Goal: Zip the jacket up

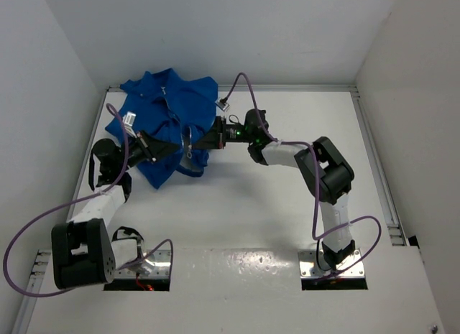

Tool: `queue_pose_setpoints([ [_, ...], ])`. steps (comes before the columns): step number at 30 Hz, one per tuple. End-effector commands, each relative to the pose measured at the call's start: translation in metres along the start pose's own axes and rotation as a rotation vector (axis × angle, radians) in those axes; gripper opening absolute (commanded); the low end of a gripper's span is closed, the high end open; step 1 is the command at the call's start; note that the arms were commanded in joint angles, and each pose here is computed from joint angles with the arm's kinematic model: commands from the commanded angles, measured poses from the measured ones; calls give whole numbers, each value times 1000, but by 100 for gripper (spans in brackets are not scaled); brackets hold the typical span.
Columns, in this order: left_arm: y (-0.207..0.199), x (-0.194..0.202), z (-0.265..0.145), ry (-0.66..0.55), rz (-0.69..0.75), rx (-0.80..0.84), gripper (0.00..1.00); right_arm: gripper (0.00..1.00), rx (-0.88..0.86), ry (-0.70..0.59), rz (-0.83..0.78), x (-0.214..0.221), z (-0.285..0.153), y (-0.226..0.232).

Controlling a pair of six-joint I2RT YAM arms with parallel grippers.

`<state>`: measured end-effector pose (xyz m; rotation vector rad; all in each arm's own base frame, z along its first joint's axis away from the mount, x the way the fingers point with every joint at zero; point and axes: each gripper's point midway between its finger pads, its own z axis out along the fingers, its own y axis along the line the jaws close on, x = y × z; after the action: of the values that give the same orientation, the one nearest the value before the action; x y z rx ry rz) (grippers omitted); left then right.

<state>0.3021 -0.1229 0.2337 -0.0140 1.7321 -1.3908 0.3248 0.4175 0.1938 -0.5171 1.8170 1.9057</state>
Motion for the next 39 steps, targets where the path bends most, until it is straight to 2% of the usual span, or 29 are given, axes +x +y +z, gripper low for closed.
queue_pose_setpoints([
  [1, -24, -9, -4, -28, 95, 45, 0, 0, -164, -28, -251, -21, 9, 52],
  [6, -12, -19, -6, -62, 40, -35, 0, 0, -247, -48, -251, -30, 7, 90],
  [9, -2, -26, -7, -139, -11, -59, 0, 0, -259, -64, -225, -30, 2, 98],
  [10, -1, -25, -9, -165, -43, -68, 0, 0, -260, -67, -216, -29, 2, 99],
  [13, 10, -23, -13, -239, -263, -70, 0, 0, -274, -64, -205, -22, 0, 103],
  [14, 8, -23, -13, -248, -282, -50, 0, 0, -270, -56, -179, -16, 0, 101],
  [20, -5, -27, -9, -284, -341, 17, 0, 0, -297, -64, -136, -11, 7, 100],
  [28, -39, -40, -10, -308, -271, 97, 0, 0, -321, -69, -106, -11, 14, 105],
  [39, -51, -41, -8, -300, -298, 113, 0, 0, -318, -73, -72, -10, 17, 103],
])
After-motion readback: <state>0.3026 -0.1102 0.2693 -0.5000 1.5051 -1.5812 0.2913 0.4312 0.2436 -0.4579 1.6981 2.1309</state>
